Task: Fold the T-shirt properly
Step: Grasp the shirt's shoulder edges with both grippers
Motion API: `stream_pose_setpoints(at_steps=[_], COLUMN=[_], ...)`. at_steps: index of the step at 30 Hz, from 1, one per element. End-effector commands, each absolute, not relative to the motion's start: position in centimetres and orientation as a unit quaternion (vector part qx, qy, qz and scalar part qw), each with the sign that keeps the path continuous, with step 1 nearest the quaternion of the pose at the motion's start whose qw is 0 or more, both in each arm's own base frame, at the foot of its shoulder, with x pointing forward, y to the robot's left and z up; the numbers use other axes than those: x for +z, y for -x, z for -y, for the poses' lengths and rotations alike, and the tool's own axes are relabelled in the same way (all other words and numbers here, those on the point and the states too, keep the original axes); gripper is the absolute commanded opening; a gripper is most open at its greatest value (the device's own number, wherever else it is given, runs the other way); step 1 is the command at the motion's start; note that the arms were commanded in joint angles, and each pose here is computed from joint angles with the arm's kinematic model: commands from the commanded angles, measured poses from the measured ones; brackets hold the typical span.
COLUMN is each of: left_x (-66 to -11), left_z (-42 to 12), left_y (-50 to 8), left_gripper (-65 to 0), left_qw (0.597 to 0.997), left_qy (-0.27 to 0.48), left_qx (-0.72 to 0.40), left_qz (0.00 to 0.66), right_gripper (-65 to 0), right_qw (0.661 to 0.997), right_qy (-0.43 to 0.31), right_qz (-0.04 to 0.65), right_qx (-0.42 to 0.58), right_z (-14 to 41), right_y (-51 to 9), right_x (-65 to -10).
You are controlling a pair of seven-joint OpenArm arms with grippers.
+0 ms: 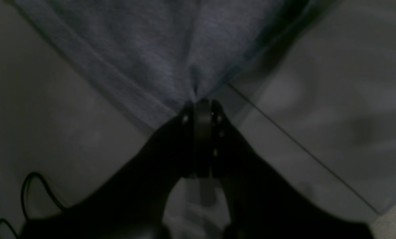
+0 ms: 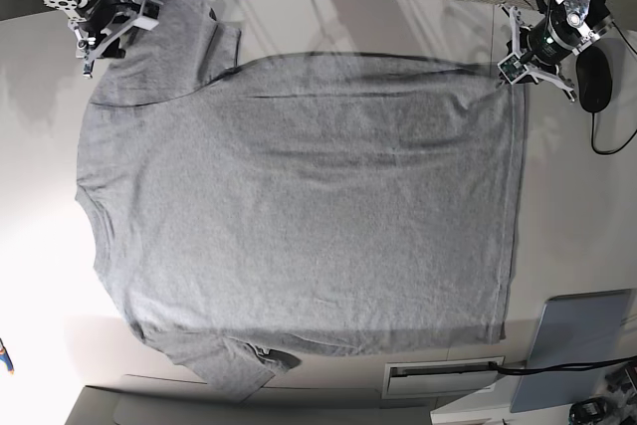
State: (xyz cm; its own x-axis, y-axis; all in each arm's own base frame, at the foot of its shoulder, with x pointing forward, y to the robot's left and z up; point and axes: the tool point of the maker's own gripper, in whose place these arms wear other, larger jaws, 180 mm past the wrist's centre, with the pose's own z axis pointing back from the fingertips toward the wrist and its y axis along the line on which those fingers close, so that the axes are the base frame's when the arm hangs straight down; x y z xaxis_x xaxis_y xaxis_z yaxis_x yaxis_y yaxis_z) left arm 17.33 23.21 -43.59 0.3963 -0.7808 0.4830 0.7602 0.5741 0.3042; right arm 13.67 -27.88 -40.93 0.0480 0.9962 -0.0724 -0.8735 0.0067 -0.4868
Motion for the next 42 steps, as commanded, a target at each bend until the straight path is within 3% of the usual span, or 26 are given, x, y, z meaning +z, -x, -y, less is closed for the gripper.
stream_pose_setpoints(at_steps=[1, 9, 14, 18, 23, 33, 42], left_x=[-45.5, -45.5, -45.3, -45.1, -45.0, -44.0, -43.1], left_z=[-25.0, -25.0, -24.3, -23.7, -23.5, -25.1, -24.2], left_y=[-14.4, -14.4, -14.5, -14.7, -14.5, -11.4, -8.0], left_gripper=[-65.0, -65.0, -65.0, -65.0, -65.0, -65.0, -65.0], left_qw=[0.846, 0.846, 0.853, 0.858, 0.861, 0.867, 0.867], left_qy=[-0.031, -0.03, -0.01, 0.008, 0.016, -0.034, -0.034], left_qx=[-0.486, -0.486, -0.467, -0.45, -0.445, -0.442, -0.453], left_qz=[0.217, 0.217, 0.232, 0.246, 0.248, 0.23, 0.204], right_gripper=[-36.1, -37.1, -55.5, -65.0, -65.0, -65.0, -65.0], right_qw=[0.691, 0.676, 0.692, 0.701, 0.723, 0.704, 0.721], right_qy=[0.202, 0.188, 0.176, 0.186, 0.218, 0.268, 0.26], right_qz=[0.146, 0.166, 0.171, 0.167, 0.153, 0.143, 0.123], right_qx=[0.679, 0.693, 0.678, 0.668, 0.637, 0.642, 0.63], right_z=[27.9, 25.4, 25.2, 25.6, 26.9, 27.7, 28.5], right_y=[-13.9, -15.8, -16.2, -16.3, -16.7, -15.2, -10.4], right_x=[-41.2, -42.4, -42.7, -42.6, -42.1, -37.9, -36.7])
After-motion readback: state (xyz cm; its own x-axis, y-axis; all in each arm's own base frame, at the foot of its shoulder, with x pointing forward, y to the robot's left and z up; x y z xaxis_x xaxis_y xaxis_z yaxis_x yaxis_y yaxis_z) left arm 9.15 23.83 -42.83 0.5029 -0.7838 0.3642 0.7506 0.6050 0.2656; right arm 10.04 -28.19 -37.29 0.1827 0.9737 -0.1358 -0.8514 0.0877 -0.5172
